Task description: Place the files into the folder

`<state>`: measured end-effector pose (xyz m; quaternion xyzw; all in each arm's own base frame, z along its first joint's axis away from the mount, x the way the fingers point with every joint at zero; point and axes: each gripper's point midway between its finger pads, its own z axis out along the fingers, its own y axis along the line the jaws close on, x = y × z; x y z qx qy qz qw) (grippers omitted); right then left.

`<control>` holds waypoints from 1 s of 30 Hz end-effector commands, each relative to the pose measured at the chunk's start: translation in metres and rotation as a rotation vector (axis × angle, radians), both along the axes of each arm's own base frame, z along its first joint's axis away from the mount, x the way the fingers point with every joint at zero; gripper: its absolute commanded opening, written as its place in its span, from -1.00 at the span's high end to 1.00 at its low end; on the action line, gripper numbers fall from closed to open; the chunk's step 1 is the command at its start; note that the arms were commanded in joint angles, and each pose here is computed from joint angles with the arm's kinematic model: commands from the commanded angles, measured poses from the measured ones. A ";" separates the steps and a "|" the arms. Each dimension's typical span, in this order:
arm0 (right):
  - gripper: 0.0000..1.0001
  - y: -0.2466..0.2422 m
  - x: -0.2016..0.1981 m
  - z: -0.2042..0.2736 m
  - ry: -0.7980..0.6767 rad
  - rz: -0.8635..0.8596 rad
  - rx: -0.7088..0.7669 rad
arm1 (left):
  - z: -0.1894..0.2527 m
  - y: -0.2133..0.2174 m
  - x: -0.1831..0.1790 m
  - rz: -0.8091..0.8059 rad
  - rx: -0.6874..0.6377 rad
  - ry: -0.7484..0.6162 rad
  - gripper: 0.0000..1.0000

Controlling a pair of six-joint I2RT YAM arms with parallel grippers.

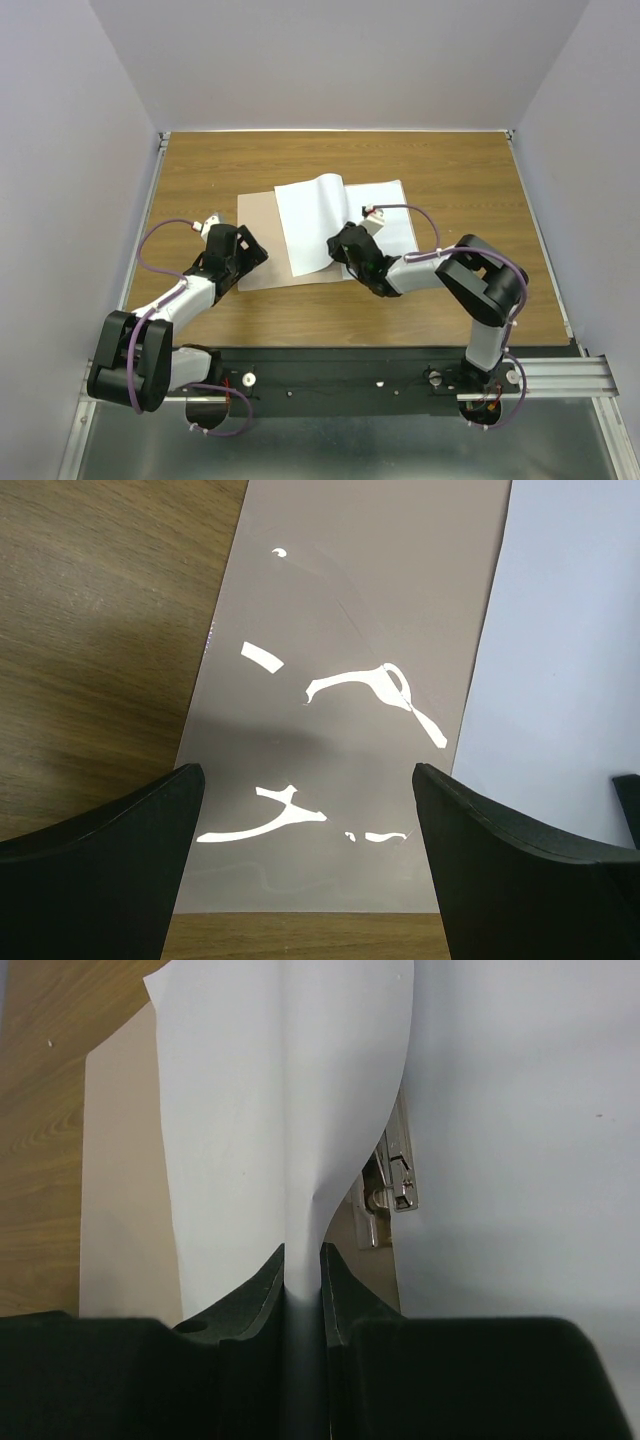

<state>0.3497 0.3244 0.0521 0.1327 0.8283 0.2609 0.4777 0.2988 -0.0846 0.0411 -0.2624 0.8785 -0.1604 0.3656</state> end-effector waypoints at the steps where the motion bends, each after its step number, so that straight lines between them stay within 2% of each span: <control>1: 0.51 0.013 -0.003 -0.006 0.027 0.003 0.038 | -0.021 0.000 -0.018 -0.004 -0.009 0.086 -0.91; 17: 0.51 0.045 -0.015 -0.015 0.029 0.099 0.020 | -0.020 -0.003 -0.019 -0.018 -0.022 0.083 -0.91; 20: 0.46 0.043 -0.015 -0.012 0.021 0.093 0.011 | -0.020 -0.002 -0.019 -0.015 -0.022 0.081 -0.91; 21: 0.41 0.042 -0.015 -0.011 0.023 0.090 0.005 | -0.020 -0.003 -0.018 -0.016 -0.021 0.079 -0.90; 22: 0.24 0.040 -0.015 -0.010 0.025 0.087 -0.003 | -0.020 -0.002 -0.019 -0.015 -0.022 0.081 -0.90; 24: 0.05 0.035 -0.014 -0.005 0.031 0.066 -0.030 | -0.020 -0.002 -0.019 -0.017 -0.020 0.079 -0.90; 25: -0.12 0.031 -0.014 -0.004 0.037 0.050 -0.044 | -0.020 -0.002 -0.018 -0.014 -0.019 0.080 -0.91; 30: -0.32 0.004 -0.016 0.008 0.064 -0.043 -0.117 | -0.020 -0.001 -0.019 -0.016 -0.014 0.079 -0.91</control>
